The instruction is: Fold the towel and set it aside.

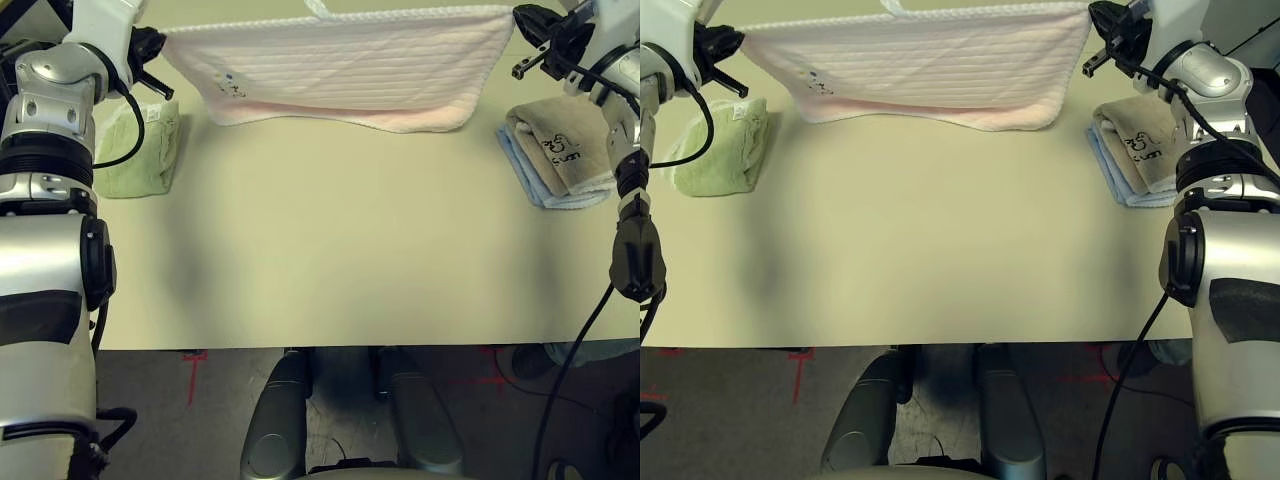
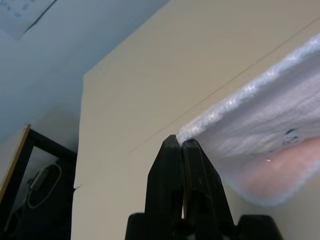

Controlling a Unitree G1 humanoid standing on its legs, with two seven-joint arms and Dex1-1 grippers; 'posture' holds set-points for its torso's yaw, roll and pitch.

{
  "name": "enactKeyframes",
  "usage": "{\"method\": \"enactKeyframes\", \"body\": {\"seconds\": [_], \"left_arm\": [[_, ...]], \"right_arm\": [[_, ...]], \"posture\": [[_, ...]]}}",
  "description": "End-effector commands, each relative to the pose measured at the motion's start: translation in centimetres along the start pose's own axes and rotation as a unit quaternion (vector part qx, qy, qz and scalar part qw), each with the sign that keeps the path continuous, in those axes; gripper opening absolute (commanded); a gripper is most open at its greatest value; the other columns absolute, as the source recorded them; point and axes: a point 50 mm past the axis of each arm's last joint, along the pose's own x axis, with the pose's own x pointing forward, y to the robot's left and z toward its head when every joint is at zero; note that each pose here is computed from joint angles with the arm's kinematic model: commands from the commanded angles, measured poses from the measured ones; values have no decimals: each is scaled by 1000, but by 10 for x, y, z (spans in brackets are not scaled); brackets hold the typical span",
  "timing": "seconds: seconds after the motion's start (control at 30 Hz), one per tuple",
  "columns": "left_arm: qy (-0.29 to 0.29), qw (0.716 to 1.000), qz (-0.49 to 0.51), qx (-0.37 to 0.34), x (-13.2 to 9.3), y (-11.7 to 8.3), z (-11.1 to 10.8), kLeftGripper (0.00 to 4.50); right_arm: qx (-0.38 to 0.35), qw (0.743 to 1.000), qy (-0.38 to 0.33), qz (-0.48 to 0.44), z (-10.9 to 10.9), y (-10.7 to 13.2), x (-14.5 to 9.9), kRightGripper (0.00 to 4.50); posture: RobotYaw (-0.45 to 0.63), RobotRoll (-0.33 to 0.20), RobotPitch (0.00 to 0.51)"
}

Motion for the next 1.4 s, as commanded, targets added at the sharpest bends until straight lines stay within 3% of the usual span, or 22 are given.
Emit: {"method": "enactKeyframes", "body": {"seconds": [0.03, 0.4, 0.53, 0.63, 0.8, 0.9, 1.0, 1.13, 1.4], "left_arm": [[23, 999, 47, -1, -6, 17, -4, 39], [-59, 988, 145, -6, -20, 55, 40, 39], [-82, 985, 150, -4, -26, 64, 48, 39], [-82, 990, 115, -6, -27, 61, 37, 39], [-8, 996, -86, -33, -39, 31, -23, 39], [29, 987, -156, -38, -53, 16, -43, 39], [94, 960, -257, -69, -81, -4, -65, 39], [154, 927, -329, -91, -115, -15, -75, 39], [188, 914, -350, -86, -129, -19, -89, 39]], "right_arm": [[3, 999, 13, -52, 1, -18, -7, 0], [-21, 990, -70, -119, 48, -45, -4, 0], [-26, 988, -96, -121, 53, -50, -10, 0], [-14, 989, -106, -102, 44, -47, -15, 0], [51, 995, -62, 67, -8, -18, -36, 0], [77, 983, -28, 165, -28, 0, -48, 0], [96, 957, 18, 273, -48, 19, -69, 0], [111, 939, 44, 321, -56, 29, -84, 0], [112, 925, 64, 357, -57, 37, -91, 0]], "posture": [[58, 0, 349], [60, 0, 338], [59, 0, 339], [51, 0, 341], [55, 0, 347], [52, 0, 350], [47, 0, 352], [45, 0, 349], [53, 0, 345]]}}
